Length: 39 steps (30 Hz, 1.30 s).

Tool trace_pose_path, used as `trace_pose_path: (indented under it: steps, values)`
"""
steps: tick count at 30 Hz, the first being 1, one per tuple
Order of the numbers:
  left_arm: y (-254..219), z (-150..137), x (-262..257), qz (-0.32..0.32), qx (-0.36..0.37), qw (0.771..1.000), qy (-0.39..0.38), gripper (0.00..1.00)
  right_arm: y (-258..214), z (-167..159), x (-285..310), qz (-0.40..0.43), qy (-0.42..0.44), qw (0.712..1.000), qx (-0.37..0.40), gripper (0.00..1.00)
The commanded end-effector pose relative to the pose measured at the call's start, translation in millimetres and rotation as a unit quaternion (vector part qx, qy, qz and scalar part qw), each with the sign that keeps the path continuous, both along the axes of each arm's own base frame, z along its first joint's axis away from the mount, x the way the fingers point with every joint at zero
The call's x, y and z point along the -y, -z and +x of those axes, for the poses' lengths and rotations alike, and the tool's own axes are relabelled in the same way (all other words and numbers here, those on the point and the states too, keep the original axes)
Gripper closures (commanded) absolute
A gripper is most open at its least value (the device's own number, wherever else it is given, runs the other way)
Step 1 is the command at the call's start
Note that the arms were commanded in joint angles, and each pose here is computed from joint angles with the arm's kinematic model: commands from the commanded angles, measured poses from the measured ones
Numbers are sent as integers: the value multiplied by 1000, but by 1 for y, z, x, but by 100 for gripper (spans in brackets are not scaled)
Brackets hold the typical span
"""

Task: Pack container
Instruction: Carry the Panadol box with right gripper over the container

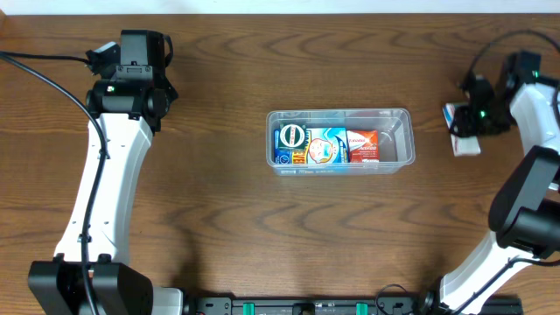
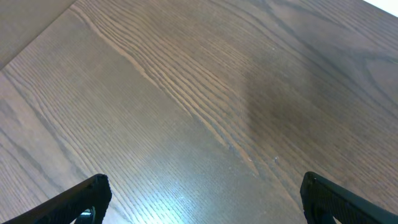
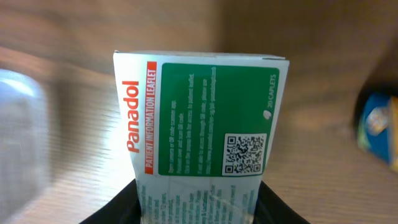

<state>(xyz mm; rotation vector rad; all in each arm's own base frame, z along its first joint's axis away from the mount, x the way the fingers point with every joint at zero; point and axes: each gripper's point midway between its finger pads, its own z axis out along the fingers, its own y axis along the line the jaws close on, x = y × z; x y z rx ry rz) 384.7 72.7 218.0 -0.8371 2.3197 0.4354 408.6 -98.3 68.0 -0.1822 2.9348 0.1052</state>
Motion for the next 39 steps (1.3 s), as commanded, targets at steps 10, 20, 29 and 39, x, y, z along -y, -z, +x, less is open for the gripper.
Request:
trace_pose_path:
  steps: [10,20,29,39]
  values:
    - [-5,-1,-4,9,3,1000,-2,2,-172,34,-137,-26,-181,967,177,60]
    - [-5,-1,-4,9,3,1000,-2,2,-176,-12,-252,-30,-395,901,178,57]
    - [-5,-1,-4,9,3,1000,-2,2,-123,-63,-299,-47,-587,799,121,45]
    - [-5,-1,-4,9,3,1000,-2,2,-62,-72,-296,-62,-623,774,94,35]
